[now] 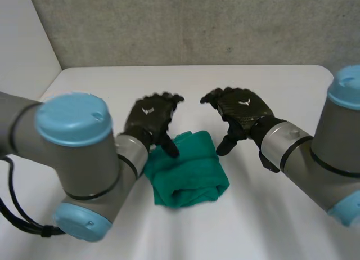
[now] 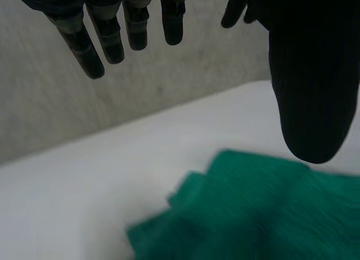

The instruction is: Fold the towel.

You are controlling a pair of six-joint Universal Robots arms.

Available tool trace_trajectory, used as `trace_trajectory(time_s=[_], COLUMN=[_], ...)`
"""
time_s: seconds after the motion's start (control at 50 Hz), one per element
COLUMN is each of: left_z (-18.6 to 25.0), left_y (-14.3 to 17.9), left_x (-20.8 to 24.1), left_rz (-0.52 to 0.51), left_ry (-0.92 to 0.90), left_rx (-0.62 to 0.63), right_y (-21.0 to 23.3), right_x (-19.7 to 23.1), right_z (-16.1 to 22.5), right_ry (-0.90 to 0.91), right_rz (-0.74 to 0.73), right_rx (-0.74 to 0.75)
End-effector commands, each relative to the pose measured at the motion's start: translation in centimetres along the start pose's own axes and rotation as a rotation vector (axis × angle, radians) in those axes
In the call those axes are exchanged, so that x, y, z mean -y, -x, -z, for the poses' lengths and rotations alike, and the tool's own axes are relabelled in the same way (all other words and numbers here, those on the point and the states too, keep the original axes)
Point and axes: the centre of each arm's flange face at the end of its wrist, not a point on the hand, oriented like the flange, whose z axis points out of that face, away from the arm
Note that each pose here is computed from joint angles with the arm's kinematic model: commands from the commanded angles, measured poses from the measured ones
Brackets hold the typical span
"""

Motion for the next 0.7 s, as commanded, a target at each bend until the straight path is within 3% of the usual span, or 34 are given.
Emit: trace_trajectory(time_s=[0.02,0.24,0.5,0.7], left_z=[-0.2,-3.2,-3.4,-3.7], left_y=[0.4,3.3,3.0,4.4], left_x=[-4.0,-4.5,-7.7,-6.0], left_rz=[0.032,-0.057,-0.092,-0.147], left_ry=[0.131,0.131,0.247,0.213], left_rx=[0.072,0.153,0.082,0.109], right_y=[0.1,0.4,0.3,0.2], right_x=[-5.0,-6.1,-8.2,-7.9], right_z=[-3.0,-2.3,-2.6,-0.7], right_ry=[0.249,0.262,0.304,0.317], right_rz=[-0.052,-0.056,0.02,0.095], right_rx=[0.047,0.061,0.038,0.011])
